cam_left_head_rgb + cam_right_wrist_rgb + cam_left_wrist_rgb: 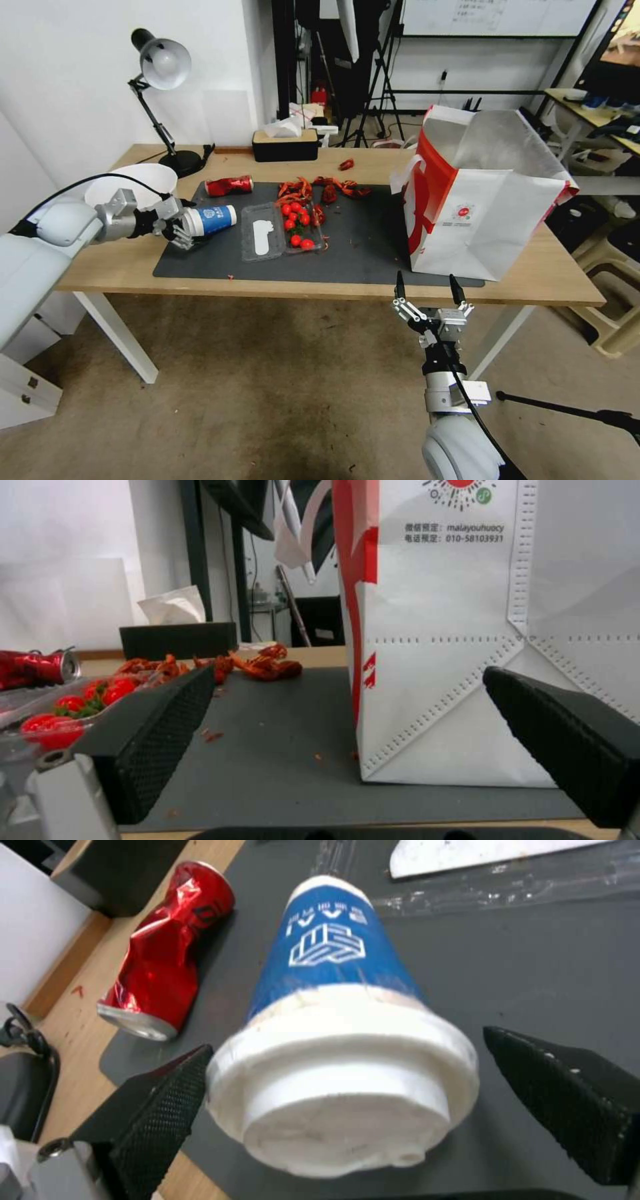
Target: Pick up the trash from the table and place it into the takeout bag.
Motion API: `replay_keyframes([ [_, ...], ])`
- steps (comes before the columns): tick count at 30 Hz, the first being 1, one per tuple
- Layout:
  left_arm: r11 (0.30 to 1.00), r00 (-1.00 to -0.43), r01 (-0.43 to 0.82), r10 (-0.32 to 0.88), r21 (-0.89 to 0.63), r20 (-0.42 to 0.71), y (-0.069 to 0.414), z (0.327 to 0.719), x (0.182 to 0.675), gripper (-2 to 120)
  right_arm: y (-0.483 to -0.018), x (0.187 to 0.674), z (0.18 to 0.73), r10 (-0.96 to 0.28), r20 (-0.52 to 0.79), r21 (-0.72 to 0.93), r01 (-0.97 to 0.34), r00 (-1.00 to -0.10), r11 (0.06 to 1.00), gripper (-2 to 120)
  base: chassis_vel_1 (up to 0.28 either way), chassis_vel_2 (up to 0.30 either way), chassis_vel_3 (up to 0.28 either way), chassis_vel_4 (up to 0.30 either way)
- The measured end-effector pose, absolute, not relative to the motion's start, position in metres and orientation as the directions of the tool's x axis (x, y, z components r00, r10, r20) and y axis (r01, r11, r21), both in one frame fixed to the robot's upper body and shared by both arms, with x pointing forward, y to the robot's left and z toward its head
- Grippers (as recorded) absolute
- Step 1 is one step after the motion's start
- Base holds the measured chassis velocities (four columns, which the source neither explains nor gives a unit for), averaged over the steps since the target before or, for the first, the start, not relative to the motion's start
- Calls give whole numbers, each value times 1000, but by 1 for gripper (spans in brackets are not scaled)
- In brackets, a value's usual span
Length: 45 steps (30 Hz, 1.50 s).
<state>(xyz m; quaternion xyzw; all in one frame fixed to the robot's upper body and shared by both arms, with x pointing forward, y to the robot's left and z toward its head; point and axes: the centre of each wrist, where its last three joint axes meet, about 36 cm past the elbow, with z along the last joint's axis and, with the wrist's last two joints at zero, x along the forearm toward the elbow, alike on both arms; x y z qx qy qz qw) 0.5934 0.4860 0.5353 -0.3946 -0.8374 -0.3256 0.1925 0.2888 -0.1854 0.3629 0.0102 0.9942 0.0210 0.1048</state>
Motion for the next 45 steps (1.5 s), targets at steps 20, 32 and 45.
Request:
replay_keyframes([
  [20, 464, -611, 791, 554, 400, 565, 479, 528, 597, 66, -186, 290, 361, 30, -207, 44, 21, -978, 999, 100, 0, 0, 0, 0],
  [32, 438, -598, 792, 699, 426, 392, 428, 586, 631, 65, -186, 289, 361, 31, -206, 41, 23, -978, 999, 100, 0, 0, 0, 0],
  [45, 353, -502, 827, 814, 437, 291, 324, 644, 690, 65, -192, 289, 364, 50, -212, 36, 43, -976, 998, 100, 0, 0, 0, 0],
])
